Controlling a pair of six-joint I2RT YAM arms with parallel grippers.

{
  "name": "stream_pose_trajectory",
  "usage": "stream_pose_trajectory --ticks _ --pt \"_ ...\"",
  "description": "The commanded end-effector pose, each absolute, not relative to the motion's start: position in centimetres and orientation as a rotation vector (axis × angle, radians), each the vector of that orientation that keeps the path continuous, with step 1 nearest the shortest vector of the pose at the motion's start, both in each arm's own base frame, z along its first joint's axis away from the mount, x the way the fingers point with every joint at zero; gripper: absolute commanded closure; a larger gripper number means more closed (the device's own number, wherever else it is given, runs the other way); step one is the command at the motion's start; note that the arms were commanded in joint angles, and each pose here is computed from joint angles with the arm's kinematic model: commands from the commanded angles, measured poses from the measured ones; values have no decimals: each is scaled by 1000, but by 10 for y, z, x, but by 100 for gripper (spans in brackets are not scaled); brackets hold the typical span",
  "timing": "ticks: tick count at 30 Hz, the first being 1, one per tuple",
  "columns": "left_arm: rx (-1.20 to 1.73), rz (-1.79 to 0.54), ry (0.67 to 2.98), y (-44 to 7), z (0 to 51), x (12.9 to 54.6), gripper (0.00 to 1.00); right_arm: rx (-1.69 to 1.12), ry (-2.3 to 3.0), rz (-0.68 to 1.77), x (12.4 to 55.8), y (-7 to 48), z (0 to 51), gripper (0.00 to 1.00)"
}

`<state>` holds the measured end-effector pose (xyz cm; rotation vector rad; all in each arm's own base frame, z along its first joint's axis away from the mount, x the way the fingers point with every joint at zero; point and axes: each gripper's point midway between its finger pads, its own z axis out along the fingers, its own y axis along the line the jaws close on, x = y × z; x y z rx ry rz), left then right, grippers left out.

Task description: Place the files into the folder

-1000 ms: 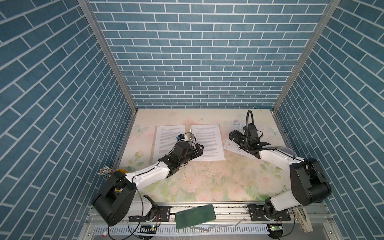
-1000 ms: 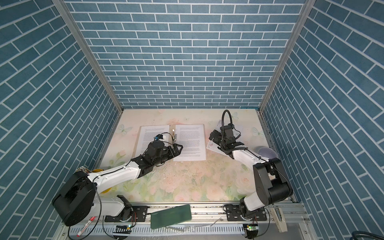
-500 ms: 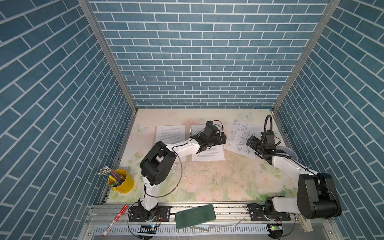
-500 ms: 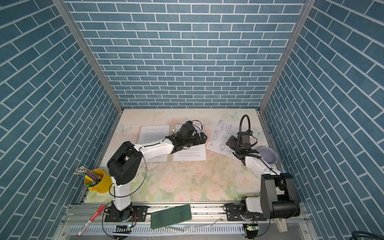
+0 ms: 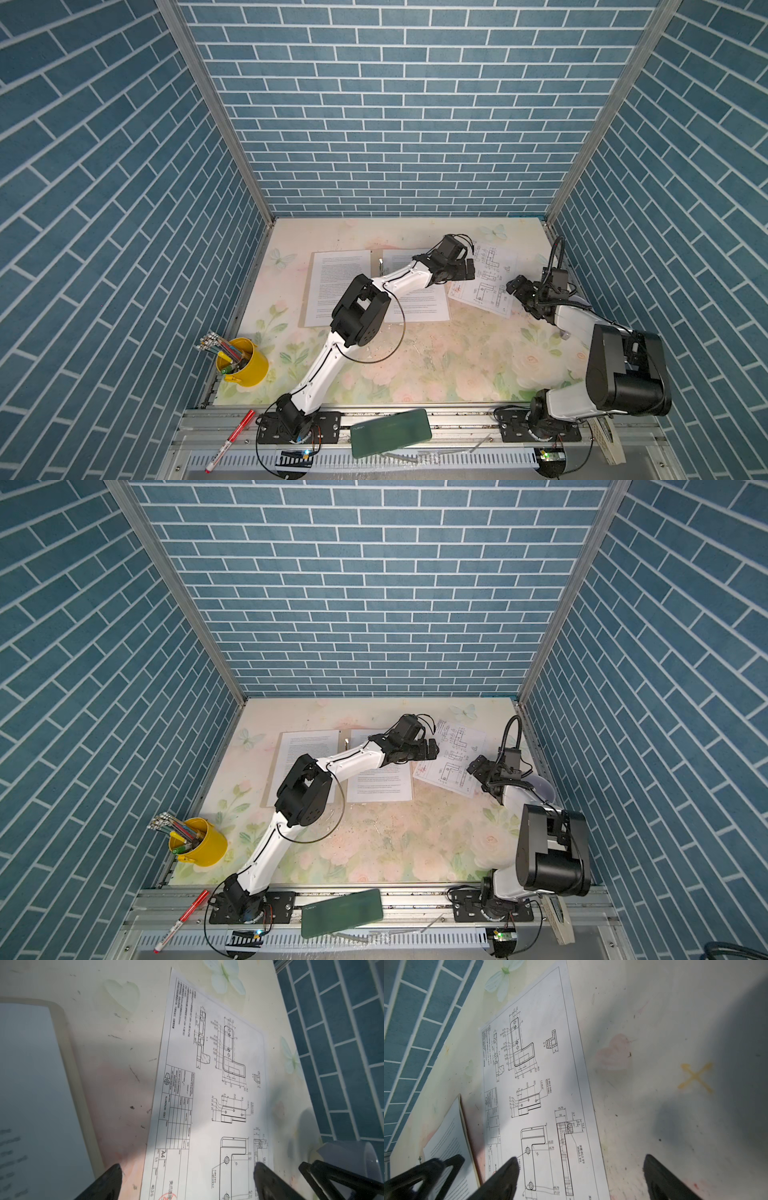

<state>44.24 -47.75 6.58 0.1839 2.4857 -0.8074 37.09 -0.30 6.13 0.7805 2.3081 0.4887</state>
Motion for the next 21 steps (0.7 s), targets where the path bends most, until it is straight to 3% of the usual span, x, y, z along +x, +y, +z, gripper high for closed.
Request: stream_pose_trajectory --ticks 1,21 --pt "255 -749 2553 -481 52 432 0 743 2322 571 374 4 58 9" --pt "295 -658 2735 -483 6 397 0 773 2441 726 385 18 23 17"
